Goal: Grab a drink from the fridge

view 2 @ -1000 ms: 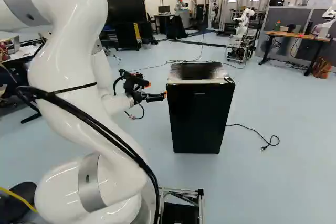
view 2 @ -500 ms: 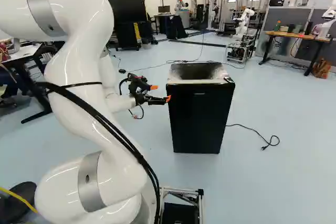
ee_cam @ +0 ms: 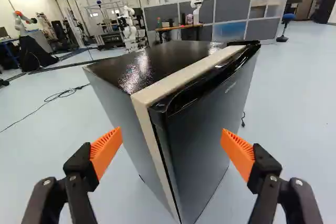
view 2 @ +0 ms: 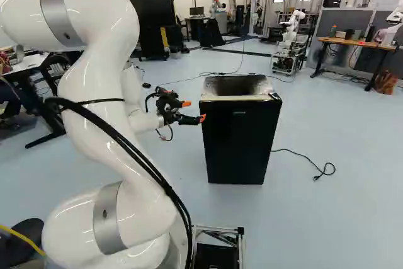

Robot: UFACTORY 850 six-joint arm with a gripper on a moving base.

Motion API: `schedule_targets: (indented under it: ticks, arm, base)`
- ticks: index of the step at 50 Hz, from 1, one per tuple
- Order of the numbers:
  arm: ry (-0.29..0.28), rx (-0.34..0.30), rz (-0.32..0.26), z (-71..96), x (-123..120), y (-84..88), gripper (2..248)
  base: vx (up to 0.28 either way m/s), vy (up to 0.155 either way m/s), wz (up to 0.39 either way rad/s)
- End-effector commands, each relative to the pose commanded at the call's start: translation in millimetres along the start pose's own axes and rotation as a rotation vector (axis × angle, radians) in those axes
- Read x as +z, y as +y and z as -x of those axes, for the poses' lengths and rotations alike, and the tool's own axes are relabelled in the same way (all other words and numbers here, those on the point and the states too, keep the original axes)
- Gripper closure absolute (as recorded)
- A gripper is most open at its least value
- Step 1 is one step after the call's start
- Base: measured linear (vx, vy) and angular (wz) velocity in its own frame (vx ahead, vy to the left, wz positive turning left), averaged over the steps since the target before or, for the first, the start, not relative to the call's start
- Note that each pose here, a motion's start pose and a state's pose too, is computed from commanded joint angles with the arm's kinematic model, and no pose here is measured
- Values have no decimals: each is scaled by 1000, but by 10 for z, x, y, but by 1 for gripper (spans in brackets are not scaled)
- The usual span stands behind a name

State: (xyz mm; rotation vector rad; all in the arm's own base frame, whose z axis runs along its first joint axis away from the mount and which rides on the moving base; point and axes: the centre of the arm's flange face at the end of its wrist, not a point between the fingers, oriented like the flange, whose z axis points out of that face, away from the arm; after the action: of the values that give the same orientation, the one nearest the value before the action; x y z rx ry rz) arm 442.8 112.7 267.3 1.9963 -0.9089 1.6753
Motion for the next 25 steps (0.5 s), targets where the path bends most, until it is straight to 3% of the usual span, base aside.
schedule_targets:
  ticks: [25]
  arm:
    - [3, 5, 17, -19, 72, 32, 3]
  base:
    - [0, 0, 0]
